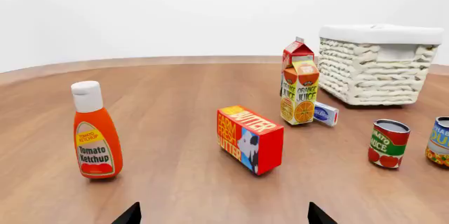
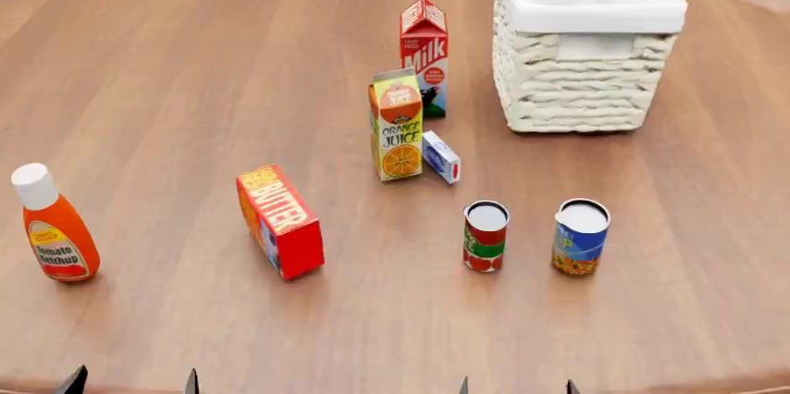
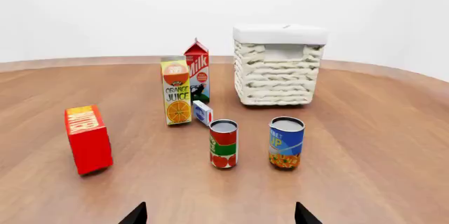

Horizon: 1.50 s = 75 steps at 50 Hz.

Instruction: Pick up the alphabet soup and the tomato sauce, and put them in the basket.

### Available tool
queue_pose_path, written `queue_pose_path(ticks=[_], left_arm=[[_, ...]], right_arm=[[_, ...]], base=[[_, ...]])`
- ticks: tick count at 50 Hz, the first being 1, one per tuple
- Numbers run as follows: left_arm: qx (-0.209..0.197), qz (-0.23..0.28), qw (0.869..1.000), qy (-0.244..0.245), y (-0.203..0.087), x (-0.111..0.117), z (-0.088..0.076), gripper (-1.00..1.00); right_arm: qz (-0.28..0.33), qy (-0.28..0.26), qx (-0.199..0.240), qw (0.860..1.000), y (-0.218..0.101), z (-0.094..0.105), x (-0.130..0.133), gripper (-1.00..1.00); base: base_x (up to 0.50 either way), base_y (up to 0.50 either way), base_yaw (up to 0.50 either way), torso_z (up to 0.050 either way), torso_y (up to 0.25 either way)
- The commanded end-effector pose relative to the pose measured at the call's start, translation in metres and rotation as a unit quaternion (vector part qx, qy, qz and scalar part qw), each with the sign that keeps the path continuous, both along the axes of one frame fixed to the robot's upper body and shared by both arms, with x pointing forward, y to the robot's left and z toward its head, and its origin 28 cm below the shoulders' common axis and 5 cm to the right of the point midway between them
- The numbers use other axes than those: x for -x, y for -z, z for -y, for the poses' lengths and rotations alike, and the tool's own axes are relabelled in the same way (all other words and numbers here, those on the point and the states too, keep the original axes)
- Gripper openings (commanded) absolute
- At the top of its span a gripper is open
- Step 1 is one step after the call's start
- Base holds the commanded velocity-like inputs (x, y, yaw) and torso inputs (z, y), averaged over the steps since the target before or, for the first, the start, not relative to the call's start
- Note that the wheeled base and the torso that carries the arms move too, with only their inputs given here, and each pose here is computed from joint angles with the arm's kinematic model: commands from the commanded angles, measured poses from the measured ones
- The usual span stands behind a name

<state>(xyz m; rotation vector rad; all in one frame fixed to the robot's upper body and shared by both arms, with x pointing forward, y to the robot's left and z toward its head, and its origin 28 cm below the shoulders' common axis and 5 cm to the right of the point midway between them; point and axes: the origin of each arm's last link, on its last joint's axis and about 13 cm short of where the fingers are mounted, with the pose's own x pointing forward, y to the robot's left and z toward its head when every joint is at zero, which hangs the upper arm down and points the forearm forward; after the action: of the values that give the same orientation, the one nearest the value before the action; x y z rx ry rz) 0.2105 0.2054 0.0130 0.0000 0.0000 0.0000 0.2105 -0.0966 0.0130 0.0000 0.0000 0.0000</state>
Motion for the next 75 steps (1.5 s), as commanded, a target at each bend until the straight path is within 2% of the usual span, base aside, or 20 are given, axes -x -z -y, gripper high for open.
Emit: queue_pose_path(ticks=[1,3,12,13,14,15,16,17,18,19,20,21,23,24,26,31,33,35,40,75], left_arm=[[0.000,0.000,1.000,0.000,0.002,0.000,0.000,1.00],[-0.014,-0.002,1.000,0.001,-0.001,-0.002,0.000,1.00],[-0.018,-0.001,1.000,-0.003,-0.004,-0.002,0.002,1.00],[-0.024,0.010,1.000,-0.013,-0.008,-0.002,0.003,1.00],[-0.057,0.041,0.997,-0.037,-0.021,-0.002,0.005,1.00],[-0.065,0.048,0.996,-0.043,-0.024,-0.003,0.006,1.00],[-0.070,0.076,0.993,-0.053,-0.030,-0.006,0.006,1.00],[-0.064,0.066,0.995,-0.045,-0.032,-0.006,0.007,1.00],[-0.049,0.077,0.995,-0.038,-0.036,-0.006,0.007,1.00],[-0.070,0.106,0.991,-0.040,-0.056,-0.004,0.007,1.00],[-0.077,0.120,0.989,-0.038,-0.067,-0.003,0.006,1.00],[-0.081,0.162,0.983,-0.037,-0.098,-0.002,0.002,1.00],[-0.097,0.200,0.974,-0.048,-0.131,0.000,-0.003,1.00],[-0.113,0.233,0.964,-0.060,-0.159,0.003,-0.009,1.00],[-0.129,0.272,0.951,-0.067,-0.188,0.009,-0.015,1.00],[-0.153,0.346,0.924,-0.054,-0.228,0.023,-0.019,1.00],[-0.167,0.366,0.914,-0.044,-0.231,0.026,-0.019,1.00],[-0.158,0.361,0.917,-0.059,-0.233,0.027,-0.020,1.00],[-0.156,0.356,0.920,-0.058,-0.224,0.028,-0.018,1.00],[-0.144,0.362,0.920,-0.052,-0.229,0.028,-0.015,1.00]], right_arm=[[0.000,-0.002,0.000,1.000,0.002,0.000,0.001,1.00],[0.002,0.004,0.001,1.000,-0.003,0.000,-0.002,1.00],[0.009,0.003,0.008,1.000,-0.007,-0.004,0.000,1.00],[0.019,0.003,0.008,1.000,-0.013,-0.005,0.001,1.00],[0.046,0.009,0.024,0.999,-0.025,-0.009,0.004,1.00],[0.050,0.003,0.026,0.998,-0.029,-0.010,0.005,1.00],[0.048,-0.008,0.006,0.999,-0.035,-0.013,0.006,1.00],[0.050,-0.008,0.005,0.999,-0.038,-0.014,0.006,1.00],[0.056,-0.007,0.005,0.998,-0.043,-0.014,0.007,1.00],[0.086,-0.004,-0.002,0.996,-0.060,-0.014,0.006,1.00],[0.102,-0.002,0.001,0.995,-0.069,-0.013,0.005,1.00],[0.142,0.001,0.009,0.990,-0.083,-0.012,0.001,1.00],[0.178,0.000,0.010,0.984,-0.121,-0.010,-0.004,1.00],[0.211,-0.003,0.008,0.977,-0.137,-0.009,-0.007,1.00],[0.245,-0.004,0.000,0.969,-0.166,-0.008,-0.011,1.00],[0.295,0.000,-0.003,0.956,-0.203,-0.005,-0.012,1.00],[0.306,0.004,0.002,0.952,-0.207,-0.004,-0.011,1.00],[0.308,0.011,-0.001,0.951,-0.210,-0.003,-0.011,1.00],[0.310,0.011,0.006,0.951,-0.207,-0.003,-0.010,1.00],[0.308,0.008,0.002,0.951,-0.204,-0.005,-0.007,1.00]], base=[[0.00,0.00,0.00,0.000,0.000],[0.00,0.00,0.00,0.000,0.000],[0.00,0.00,0.00,0.000,0.000],[0.00,0.00,0.00,0.000,0.000],[0.00,0.00,0.00,0.000,0.000],[0.00,0.00,0.00,0.000,0.000],[0.00,0.00,0.00,0.000,0.000],[0.00,0.00,0.00,0.000,0.000],[0.00,0.00,0.00,0.000,0.000],[0.00,0.00,0.00,0.000,0.000],[0.00,0.00,0.00,0.000,0.000],[0.00,0.00,0.00,0.000,0.000],[0.00,0.00,0.00,0.000,0.000],[0.00,0.00,0.00,0.000,0.000],[0.00,0.00,0.00,0.000,0.000],[0.00,0.00,0.00,0.000,0.000],[0.00,0.00,0.00,0.000,0.000],[0.00,-0.17,0.00,0.050,0.102],[0.00,-0.11,0.00,0.050,0.101],[0.00,-0.05,0.00,0.050,0.101]])
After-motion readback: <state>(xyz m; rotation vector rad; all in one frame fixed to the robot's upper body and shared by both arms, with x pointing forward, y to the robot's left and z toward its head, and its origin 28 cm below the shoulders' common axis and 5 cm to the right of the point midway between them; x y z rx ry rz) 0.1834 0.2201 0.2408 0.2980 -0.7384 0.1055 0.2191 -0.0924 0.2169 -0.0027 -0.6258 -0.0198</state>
